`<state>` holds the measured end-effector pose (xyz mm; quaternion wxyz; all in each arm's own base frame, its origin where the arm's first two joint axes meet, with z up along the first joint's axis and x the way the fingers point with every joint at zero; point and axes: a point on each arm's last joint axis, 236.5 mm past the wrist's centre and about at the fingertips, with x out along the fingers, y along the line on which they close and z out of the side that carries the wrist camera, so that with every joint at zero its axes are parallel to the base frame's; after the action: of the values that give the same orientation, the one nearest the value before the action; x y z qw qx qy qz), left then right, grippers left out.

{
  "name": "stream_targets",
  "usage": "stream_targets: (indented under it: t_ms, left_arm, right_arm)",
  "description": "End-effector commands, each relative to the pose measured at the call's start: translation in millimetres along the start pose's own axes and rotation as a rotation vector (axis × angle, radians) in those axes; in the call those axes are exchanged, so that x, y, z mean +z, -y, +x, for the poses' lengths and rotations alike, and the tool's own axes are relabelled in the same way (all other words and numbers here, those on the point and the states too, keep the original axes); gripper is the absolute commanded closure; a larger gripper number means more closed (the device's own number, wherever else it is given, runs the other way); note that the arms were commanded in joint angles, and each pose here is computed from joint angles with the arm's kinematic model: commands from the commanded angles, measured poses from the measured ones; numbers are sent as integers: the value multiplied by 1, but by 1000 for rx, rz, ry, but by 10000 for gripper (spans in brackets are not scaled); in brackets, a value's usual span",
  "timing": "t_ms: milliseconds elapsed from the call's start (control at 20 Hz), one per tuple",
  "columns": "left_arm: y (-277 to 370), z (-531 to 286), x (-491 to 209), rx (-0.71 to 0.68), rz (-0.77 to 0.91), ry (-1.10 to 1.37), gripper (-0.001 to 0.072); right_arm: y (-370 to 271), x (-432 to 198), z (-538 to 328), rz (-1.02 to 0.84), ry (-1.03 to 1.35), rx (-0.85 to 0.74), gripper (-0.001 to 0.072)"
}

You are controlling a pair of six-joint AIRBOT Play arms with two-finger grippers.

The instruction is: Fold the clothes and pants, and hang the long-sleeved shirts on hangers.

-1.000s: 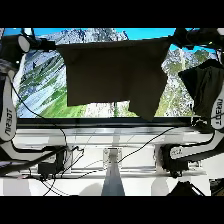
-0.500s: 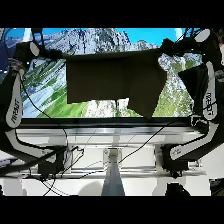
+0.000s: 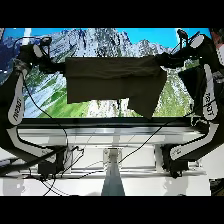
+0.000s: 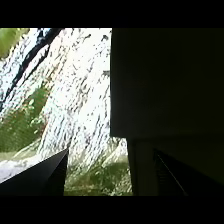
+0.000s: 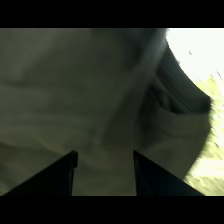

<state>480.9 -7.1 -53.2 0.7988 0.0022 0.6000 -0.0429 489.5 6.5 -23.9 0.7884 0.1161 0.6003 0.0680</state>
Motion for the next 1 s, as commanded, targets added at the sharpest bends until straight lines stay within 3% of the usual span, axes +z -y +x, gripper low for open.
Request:
stream_targets:
  t_ms: [0,150,250,300,500,600,950]
  left_arm:
    - [10,-29,-18,-34,56,-58,174]
    - [16,-84,-12,-35,111,24,177]
    - [22,-131,-12,-37,172,100,321]
    - [24,-153,-11,-32,181,147,370]
    - [37,-199,-34,-47,288,244,370]
    - [42,-192,-63,-79,289,218,369]
    - [2,-130,-170,-101,55,-24,361]
  right_arm:
    - [45,-30,-25,-77,-117,-178,331]
    - [84,-65,-46,0,-216,-191,333]
    - [99,-96,-53,51,-251,-130,349]
    - [98,-114,-52,71,-262,-63,402]
    - [50,-180,-25,183,-283,320,400]
    - [25,-203,-6,225,-293,434,392]
    - [-12,-227,40,250,-276,463,384]
